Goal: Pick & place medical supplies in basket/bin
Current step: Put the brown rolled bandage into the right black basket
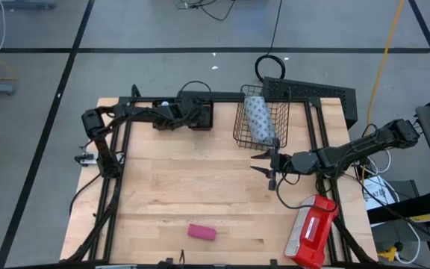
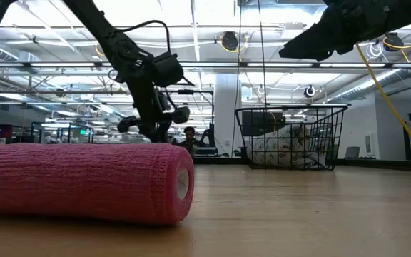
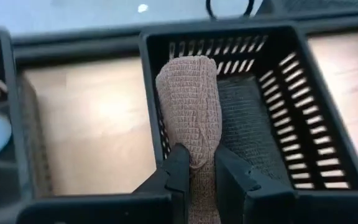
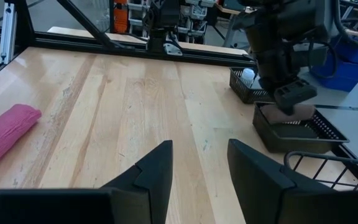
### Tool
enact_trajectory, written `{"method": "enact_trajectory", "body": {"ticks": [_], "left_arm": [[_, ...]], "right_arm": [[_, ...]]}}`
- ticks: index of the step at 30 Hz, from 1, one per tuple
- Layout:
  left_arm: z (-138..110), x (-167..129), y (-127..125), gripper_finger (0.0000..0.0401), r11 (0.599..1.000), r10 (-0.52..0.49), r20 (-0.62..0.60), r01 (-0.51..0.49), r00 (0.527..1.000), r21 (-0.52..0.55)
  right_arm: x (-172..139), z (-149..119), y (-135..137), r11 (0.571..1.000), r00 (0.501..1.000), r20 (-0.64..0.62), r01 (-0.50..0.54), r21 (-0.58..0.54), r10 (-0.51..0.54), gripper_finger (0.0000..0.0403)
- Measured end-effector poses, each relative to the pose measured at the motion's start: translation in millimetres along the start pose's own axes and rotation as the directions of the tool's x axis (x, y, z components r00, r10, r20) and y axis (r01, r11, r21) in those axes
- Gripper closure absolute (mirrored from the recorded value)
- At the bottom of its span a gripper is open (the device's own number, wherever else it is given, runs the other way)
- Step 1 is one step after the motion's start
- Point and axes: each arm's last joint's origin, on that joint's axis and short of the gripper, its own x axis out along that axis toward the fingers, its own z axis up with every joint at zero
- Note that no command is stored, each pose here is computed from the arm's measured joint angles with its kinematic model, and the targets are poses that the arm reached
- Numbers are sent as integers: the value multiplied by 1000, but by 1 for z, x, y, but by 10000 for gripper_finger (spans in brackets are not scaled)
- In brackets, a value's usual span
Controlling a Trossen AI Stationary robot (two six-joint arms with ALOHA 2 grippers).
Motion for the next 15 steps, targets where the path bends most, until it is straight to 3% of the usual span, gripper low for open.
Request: {"method": "enact_trajectory", "body": {"ticks": [5, 15], "left_arm": [[-3, 2, 8, 355, 999, 33, -73, -35, 997, -21], [-1, 2, 5, 322, 1000, -9, -68, 10, 998, 22]], "right_arm": [[0, 0, 0, 1000, 1000, 0, 0, -4, 0, 259], [0, 0, 0, 1000, 1000, 0, 0, -6, 0, 259]]}}
